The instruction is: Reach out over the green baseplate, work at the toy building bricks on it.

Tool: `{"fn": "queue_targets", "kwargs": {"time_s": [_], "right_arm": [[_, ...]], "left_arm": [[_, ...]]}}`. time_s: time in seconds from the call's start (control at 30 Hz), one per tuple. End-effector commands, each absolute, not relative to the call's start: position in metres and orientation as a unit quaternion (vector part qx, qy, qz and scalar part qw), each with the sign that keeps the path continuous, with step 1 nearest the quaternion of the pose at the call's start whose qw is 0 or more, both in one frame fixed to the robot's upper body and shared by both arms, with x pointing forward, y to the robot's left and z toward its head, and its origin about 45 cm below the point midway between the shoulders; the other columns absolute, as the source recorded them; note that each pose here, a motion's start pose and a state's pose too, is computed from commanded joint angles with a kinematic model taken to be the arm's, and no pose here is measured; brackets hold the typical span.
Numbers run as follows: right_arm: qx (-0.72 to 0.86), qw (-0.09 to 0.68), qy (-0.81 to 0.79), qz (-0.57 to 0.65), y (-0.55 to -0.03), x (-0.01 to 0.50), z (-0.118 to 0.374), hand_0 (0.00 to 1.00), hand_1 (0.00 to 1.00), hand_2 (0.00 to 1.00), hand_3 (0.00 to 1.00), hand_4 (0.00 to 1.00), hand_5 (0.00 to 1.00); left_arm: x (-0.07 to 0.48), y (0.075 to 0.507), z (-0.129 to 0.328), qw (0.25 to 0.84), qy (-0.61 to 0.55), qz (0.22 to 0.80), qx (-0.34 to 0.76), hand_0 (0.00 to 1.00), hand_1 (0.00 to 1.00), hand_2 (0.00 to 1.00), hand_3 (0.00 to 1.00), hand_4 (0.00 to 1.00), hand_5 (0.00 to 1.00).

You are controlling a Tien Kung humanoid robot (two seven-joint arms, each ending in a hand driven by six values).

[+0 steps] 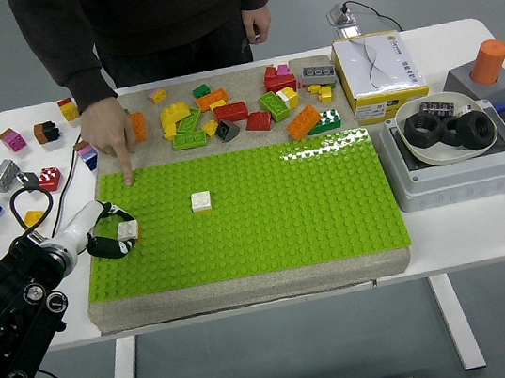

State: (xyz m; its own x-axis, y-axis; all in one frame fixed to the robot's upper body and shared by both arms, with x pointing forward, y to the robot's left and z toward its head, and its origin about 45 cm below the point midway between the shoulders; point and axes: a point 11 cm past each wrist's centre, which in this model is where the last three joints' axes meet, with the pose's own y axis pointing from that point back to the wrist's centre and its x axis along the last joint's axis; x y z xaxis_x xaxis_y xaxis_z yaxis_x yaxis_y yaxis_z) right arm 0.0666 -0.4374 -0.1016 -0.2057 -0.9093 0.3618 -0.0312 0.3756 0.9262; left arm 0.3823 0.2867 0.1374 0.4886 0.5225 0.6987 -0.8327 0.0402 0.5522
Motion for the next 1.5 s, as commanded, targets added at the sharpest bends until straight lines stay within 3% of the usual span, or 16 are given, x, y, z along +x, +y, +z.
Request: {"fn": "queue_targets", "kwargs": {"time_s": [1.5], "right_arm": [[0.359,0.509,-0.656,-0.426,-0.439,0.067,-0.101,0.553,0.573,0.614,0.634,0.623,0.781]], "left_arm": [[0.39,0.284,0.153,0.706,-0.181,0.492,0.477,0.99,0.873,0.806,0.429,0.831,0.002]]}}
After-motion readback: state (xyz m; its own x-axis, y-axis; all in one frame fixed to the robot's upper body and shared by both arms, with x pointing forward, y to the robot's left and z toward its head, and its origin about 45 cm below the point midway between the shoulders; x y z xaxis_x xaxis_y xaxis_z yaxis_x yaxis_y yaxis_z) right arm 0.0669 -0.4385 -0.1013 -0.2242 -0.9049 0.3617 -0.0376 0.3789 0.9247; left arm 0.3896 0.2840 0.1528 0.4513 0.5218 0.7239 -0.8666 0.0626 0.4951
